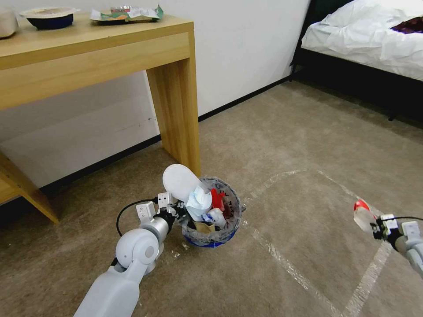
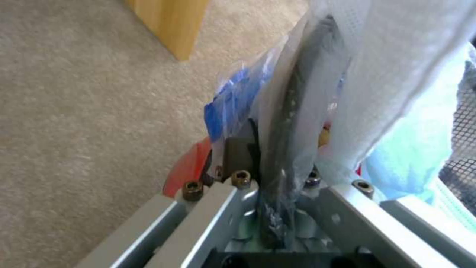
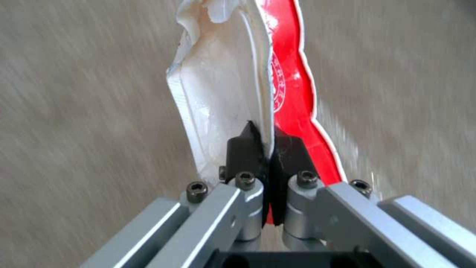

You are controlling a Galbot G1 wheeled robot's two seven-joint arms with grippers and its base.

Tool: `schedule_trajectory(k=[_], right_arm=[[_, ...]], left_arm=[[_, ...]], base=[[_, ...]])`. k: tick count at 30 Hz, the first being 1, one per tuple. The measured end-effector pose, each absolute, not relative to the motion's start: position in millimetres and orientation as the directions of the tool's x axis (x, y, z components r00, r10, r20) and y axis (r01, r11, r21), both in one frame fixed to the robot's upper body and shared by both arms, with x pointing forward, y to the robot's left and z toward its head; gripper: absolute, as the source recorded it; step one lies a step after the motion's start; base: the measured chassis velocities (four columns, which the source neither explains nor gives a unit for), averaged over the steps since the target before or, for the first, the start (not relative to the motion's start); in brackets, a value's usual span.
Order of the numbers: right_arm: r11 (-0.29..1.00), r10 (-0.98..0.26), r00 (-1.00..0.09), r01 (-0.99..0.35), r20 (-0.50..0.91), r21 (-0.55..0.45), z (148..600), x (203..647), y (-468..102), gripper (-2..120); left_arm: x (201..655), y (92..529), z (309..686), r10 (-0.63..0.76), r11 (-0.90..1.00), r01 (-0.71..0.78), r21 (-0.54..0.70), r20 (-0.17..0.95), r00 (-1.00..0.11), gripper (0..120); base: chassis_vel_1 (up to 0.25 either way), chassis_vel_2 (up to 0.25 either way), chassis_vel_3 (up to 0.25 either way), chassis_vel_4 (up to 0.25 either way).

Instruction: Pick up the trash bin and place the garbage on the floor into it.

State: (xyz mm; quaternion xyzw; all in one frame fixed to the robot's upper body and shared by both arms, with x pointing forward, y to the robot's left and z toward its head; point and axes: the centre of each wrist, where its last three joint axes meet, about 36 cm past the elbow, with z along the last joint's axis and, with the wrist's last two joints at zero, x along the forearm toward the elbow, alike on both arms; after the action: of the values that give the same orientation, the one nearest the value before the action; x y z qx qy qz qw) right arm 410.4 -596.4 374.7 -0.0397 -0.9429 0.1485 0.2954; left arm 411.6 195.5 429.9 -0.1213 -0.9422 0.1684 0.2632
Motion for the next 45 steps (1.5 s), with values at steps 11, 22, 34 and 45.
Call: schedule_trajectory(k=[11, 22, 34, 45], right_arm=[[0.988, -0.099, -0.953, -0.128, 0.287, -0.083, 444, 437, -547, 0], [0.914, -0.391, -0.920, -0.391, -0.024, 0.110, 494, 440, -457, 0], [0.669, -0.664, -0.714, -0.700, -0.222, 0.251, 533, 417, -381, 0], [0.483, -0.794, -0.548, -0.831, -0.263, 0.276, 539, 404, -326, 0]], left_arm=[[409, 188, 436, 0.329, 0.907, 0.142, -0.397, 0.457, -0.826, 1], [407, 192, 437, 0.334, 0.906, 0.142, -0.399, 0.468, -0.818, 1], [405, 187, 438, 0.347, 0.900, 0.147, -0.411, 0.469, -0.812, 1], [397, 175, 442, 0.379, 0.888, 0.173, -0.427, 0.465, -0.800, 1]], base=[[0.000, 0.000, 0.000, 0.000], [0.000, 0.000, 0.000, 0.000], [0.000, 0.000, 0.000, 0.000], [0.000, 0.000, 0.000, 0.000]])
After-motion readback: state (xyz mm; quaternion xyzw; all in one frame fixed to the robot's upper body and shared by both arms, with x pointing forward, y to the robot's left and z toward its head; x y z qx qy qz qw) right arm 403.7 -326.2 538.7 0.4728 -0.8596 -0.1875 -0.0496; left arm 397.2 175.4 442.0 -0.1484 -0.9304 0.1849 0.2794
